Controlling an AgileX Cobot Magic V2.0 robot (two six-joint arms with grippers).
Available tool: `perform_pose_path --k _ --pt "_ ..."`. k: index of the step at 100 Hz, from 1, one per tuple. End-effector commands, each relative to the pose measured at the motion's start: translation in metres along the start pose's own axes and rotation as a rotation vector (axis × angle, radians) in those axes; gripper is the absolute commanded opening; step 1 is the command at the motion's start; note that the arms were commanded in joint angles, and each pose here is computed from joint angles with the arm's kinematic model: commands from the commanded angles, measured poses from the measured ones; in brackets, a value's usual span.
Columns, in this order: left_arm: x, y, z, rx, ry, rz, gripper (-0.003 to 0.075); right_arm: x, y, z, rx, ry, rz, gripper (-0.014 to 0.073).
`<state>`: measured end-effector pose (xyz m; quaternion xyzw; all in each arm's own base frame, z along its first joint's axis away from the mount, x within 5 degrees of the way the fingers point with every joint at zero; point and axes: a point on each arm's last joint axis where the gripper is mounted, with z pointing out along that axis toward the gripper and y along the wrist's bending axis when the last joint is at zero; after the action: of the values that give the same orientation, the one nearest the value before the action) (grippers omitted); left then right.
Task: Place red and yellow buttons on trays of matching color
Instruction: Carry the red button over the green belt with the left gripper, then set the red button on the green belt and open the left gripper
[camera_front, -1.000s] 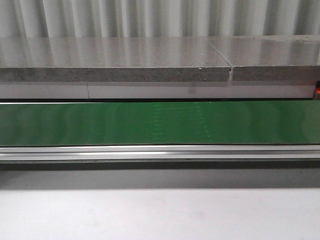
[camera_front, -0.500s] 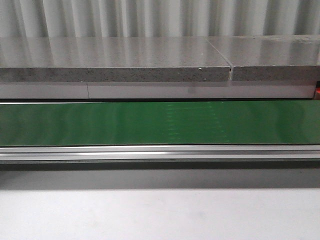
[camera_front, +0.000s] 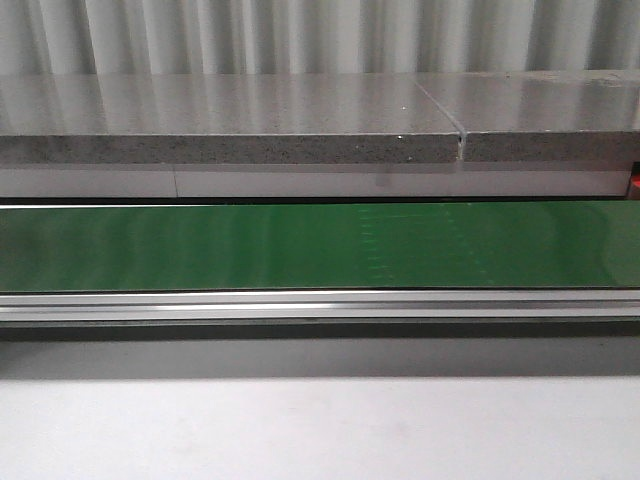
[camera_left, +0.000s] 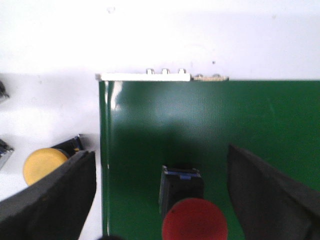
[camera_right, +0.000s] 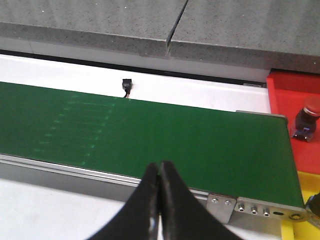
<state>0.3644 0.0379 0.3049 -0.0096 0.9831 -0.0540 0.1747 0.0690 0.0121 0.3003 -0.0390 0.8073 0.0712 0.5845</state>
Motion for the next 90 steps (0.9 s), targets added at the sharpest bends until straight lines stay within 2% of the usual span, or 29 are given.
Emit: perform_pose_path --k 1,11,26,49,74,90 --pt "-0.010 0.007 -0.035 -0.011 -0.130 -0.041 0.0526 -0.014 0.000 -0.003 0.003 -0.091 -0.018 -0.0066" --pt "-0.010 0.027 -0.045 -0.040 -0.150 -0.099 0.0526 -0.014 0.000 -0.003 0.003 -0.091 -0.018 -0.0066" --pt "-0.002 0.071 -0.050 -0.104 -0.153 -0.222 0.0526 -0.014 0.000 -0.003 0.003 -0.091 -0.018 -0.0066" --pt "0.008 0.130 -0.037 -0.154 -0.145 -0.364 0.0526 -0.014 0.000 -0.003 0.003 -0.091 -0.018 -0.0066" --pt "0.000 0.151 0.000 -0.142 -0.093 -0.384 0.0526 -0.014 0.000 -0.003 0.003 -0.091 -0.018 -0.0066" --pt "-0.012 0.156 0.006 -0.143 -0.124 -0.381 0.0526 -0.014 0.000 -0.003 0.003 -0.091 -0.018 -0.0066"
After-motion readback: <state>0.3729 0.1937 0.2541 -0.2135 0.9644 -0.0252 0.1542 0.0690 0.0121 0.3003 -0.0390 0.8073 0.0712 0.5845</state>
